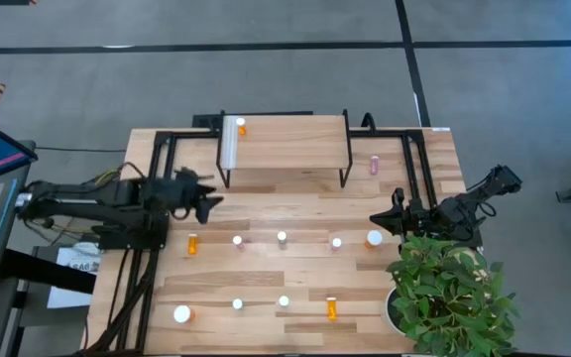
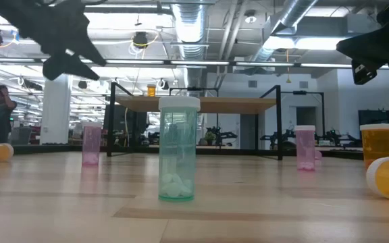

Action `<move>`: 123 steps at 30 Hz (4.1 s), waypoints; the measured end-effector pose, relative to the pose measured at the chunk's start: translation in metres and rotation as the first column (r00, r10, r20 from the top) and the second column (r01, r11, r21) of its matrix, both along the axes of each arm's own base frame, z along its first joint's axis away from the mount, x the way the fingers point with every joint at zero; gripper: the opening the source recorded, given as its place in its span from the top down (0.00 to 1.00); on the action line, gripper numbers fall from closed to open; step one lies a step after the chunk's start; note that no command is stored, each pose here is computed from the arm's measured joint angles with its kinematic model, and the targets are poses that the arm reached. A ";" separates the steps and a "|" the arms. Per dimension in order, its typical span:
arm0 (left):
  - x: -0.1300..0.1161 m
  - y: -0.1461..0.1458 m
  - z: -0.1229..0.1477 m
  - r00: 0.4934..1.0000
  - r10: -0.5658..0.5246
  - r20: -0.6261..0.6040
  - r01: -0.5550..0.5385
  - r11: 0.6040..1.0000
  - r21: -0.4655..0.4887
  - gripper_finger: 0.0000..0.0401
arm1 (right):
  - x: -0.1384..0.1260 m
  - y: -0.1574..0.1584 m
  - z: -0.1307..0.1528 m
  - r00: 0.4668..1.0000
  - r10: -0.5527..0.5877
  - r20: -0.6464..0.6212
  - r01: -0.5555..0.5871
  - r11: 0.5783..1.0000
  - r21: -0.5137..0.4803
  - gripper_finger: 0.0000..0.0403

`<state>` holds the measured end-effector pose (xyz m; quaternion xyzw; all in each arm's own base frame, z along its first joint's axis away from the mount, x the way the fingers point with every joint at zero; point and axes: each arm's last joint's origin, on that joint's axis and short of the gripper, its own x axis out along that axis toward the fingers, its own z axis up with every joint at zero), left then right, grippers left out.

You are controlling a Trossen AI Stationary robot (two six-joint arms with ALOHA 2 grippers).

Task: Pick and place medicine bottles onto shelf by color
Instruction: Put the top pink pill bottle on the shelf

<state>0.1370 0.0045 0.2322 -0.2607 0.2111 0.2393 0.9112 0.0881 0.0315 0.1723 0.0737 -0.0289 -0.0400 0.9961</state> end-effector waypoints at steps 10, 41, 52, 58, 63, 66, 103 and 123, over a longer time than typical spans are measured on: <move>0.029 -0.050 -0.018 0.983 -0.186 -0.008 0.185 0.976 0.113 0.46 | 0.000 0.000 0.000 1.000 0.000 -0.001 0.000 1.000 -0.001 0.89; 0.053 -0.099 -0.032 0.929 -0.363 0.070 0.352 0.926 0.139 0.46 | 0.000 0.000 0.000 1.000 0.000 0.001 0.000 1.000 0.000 0.89; 0.051 -0.102 -0.031 0.960 -0.244 0.135 0.231 0.967 0.104 0.46 | 0.000 0.000 0.000 1.000 0.000 0.000 0.000 1.000 0.000 0.89; 0.052 -0.101 -0.032 0.973 -0.157 0.170 0.149 0.987 0.060 0.46 | 0.000 0.000 0.000 1.000 0.000 0.001 0.000 1.000 0.000 0.89; 0.060 -0.104 -0.040 0.977 -0.118 0.177 0.108 0.992 0.063 0.46 | 0.000 0.000 0.000 1.000 0.000 0.001 0.000 1.000 0.000 0.89; 0.065 -0.107 -0.043 0.974 -0.102 0.205 0.090 0.994 0.064 0.46 | 0.000 0.000 0.000 1.000 0.000 0.001 0.000 1.000 0.001 0.89; 0.086 -0.107 -0.031 0.933 -0.124 0.337 0.024 0.959 0.284 0.46 | 0.000 0.000 0.000 1.000 0.000 0.001 0.000 1.000 0.000 0.89; 0.104 -0.080 -0.016 0.890 -0.181 0.418 0.067 0.960 0.272 0.46 | 0.000 0.000 0.000 1.000 0.000 0.001 0.000 1.000 0.001 0.89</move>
